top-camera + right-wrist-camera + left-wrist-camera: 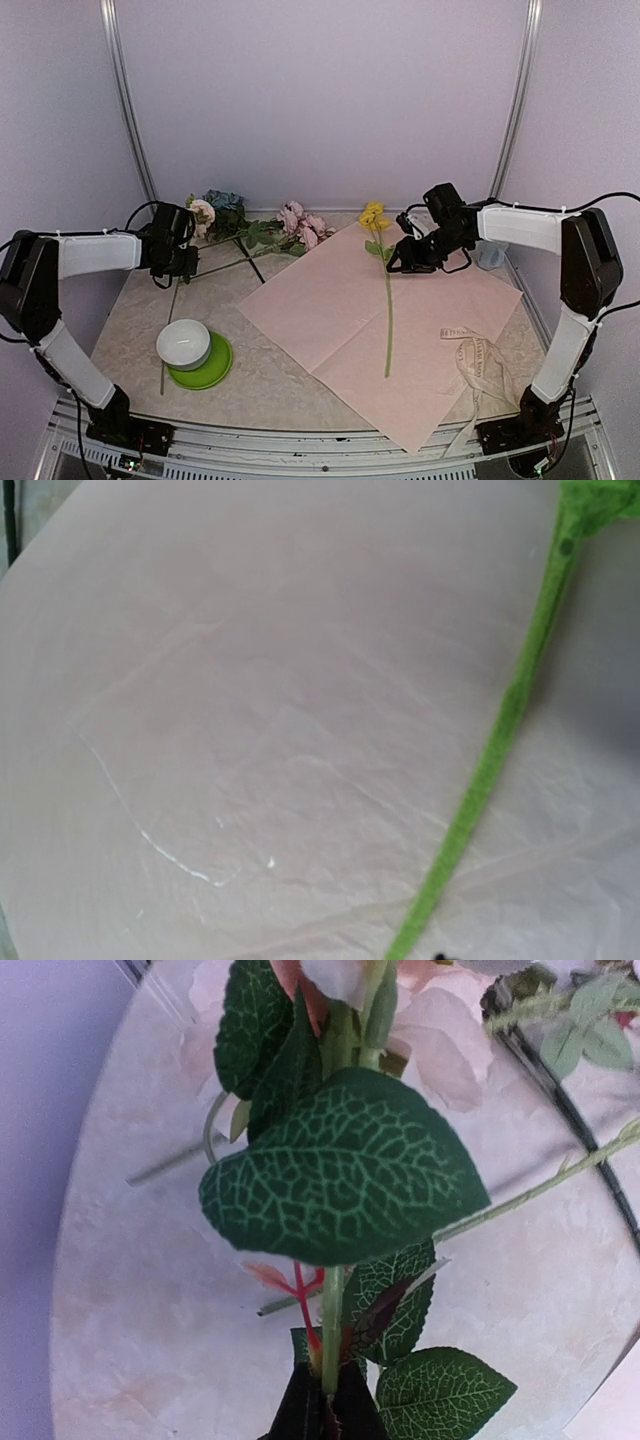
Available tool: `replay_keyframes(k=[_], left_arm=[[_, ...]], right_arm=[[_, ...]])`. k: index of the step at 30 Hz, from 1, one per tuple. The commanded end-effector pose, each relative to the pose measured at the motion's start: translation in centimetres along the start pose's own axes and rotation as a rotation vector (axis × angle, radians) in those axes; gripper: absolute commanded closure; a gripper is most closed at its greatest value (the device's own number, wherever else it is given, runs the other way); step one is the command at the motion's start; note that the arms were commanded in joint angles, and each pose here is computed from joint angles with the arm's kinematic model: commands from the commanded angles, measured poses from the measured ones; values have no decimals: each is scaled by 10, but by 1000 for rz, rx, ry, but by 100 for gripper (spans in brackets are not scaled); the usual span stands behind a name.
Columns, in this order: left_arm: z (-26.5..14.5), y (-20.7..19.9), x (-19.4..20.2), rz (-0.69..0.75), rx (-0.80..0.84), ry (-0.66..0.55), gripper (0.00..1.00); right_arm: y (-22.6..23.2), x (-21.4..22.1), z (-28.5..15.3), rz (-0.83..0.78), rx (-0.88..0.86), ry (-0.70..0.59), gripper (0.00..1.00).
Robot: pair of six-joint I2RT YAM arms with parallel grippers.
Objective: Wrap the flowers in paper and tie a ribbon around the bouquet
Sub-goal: Pass from the left arm to the right
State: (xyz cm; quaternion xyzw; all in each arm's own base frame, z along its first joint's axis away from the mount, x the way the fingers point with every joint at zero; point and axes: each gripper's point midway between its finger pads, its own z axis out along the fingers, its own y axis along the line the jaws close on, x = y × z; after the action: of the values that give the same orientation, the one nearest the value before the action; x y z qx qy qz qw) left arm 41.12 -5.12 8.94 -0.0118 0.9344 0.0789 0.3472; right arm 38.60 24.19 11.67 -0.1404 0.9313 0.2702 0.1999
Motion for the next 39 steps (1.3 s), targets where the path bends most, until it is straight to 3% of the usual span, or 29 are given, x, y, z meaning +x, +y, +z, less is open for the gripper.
replay_keyframes(k=[1,11,18,21,29,34,39], left_arm=[[-48,36,-47,18,-272,-212,100],[-171,64,-101,41,-733,-478,100],[-246,34,-135,-5,-633,-655,100],[-274,10,-151,-24,-466,-762,100],[-379,-32,-171,-206,256,-1166,100],[-409,-52,-176,-222,500,-1206,100],[-411,-112,-161,-282,933,-1150,100]], right_arm=[[12,-9,-14,-34,-5,-29,53],[20,-18,-37,-64,13,-86,53],[78,-33,-62,-249,-101,-209,53],[119,-35,-75,-367,-180,-270,52],[232,-20,-105,-675,-429,-405,52],[284,-6,-117,-781,-576,-448,48],[322,0,-116,-838,-640,-492,42]])
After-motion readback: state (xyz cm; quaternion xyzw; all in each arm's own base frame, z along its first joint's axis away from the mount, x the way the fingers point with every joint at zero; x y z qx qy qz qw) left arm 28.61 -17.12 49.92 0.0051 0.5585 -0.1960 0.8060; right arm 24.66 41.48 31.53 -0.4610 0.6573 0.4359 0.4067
